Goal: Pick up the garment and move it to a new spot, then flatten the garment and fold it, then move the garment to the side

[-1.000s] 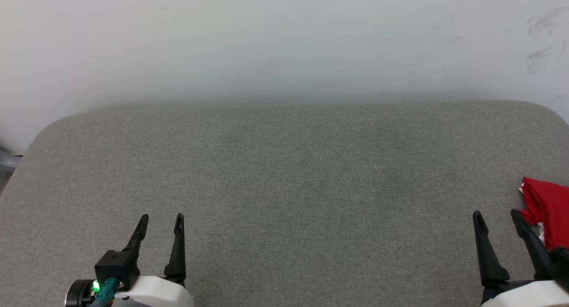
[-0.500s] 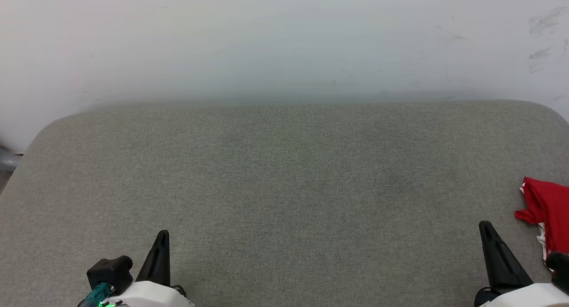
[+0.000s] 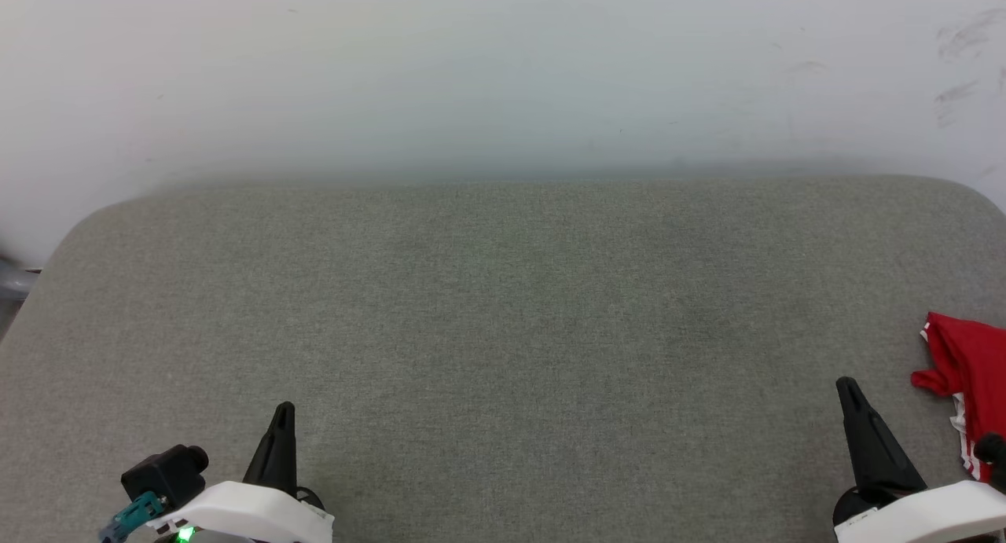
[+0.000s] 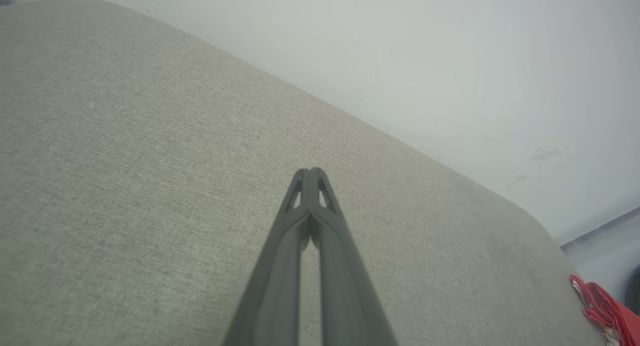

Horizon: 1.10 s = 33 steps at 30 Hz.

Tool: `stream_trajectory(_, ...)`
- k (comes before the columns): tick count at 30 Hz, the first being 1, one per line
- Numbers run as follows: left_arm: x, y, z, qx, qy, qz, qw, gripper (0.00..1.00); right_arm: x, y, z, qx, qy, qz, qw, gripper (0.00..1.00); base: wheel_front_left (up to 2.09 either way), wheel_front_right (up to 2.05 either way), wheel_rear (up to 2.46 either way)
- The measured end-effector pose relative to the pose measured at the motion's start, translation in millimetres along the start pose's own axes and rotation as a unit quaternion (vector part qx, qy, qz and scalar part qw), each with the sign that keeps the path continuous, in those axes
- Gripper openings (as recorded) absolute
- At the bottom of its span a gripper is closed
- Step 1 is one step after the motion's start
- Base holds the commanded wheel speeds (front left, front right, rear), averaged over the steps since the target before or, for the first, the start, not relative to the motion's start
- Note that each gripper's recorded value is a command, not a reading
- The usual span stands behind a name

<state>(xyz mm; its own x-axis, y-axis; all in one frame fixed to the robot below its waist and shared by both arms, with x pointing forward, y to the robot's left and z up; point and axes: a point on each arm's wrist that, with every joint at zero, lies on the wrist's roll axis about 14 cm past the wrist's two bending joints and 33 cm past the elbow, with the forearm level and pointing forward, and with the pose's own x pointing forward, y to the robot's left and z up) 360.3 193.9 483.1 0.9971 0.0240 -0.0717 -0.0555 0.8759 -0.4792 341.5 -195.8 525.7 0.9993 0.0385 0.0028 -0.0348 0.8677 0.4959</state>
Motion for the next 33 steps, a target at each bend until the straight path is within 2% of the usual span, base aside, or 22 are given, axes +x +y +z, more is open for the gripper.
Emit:
stream_trajectory(14,5,3,1,-0.099,0.009,0.010,0.995,0.00,9,-1,-3,0.098,-0.001,0.003,0.995,0.00,0.00,0.00,0.00)
stream_trajectory(33,11,2,5,-0.220,0.012,0.010,0.975,0.00,19,-5,-7,0.218,-0.002,0.000,0.976,0.00,0.00,0.00,0.00)
